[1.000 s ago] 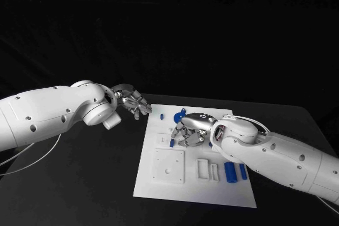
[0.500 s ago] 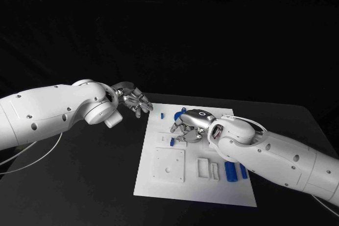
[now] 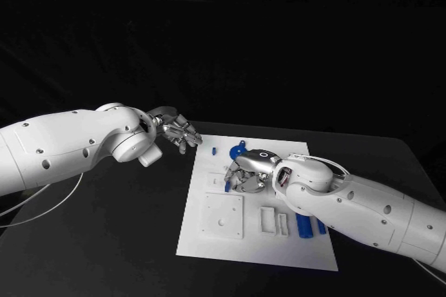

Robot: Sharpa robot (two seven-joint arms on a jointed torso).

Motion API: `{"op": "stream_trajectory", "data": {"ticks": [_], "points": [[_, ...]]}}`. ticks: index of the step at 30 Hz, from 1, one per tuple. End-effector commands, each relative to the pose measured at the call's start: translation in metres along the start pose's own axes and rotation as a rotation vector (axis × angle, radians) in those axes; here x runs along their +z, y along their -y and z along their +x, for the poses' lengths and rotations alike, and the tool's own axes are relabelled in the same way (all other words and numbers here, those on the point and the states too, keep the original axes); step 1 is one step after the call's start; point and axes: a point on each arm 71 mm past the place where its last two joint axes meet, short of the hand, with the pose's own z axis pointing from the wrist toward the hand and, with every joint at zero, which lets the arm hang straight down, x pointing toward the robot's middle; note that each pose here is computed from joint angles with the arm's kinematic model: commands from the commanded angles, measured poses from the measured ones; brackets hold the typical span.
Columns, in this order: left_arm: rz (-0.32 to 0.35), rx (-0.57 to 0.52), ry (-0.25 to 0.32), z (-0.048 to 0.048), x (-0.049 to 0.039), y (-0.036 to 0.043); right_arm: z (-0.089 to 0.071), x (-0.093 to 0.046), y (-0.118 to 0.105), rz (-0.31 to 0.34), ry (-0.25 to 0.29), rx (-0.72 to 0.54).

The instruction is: Assemble the parts on the task board

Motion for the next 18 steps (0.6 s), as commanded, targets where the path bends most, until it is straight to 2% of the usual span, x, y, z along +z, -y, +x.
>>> {"op": "stream_trajectory", "data": {"ticks": [1,18], "points": [[0.005,-0.016,-0.001,0.0003,0.0,0.0014,0.0039,0.0006,-0.0018,-0.013,-0.046,-0.006],[-0.006,-0.022,-0.006,0.0002,0.0003,-0.0002,-0.0018,0.0043,-0.0026,0.011,0.046,-0.007]]}}
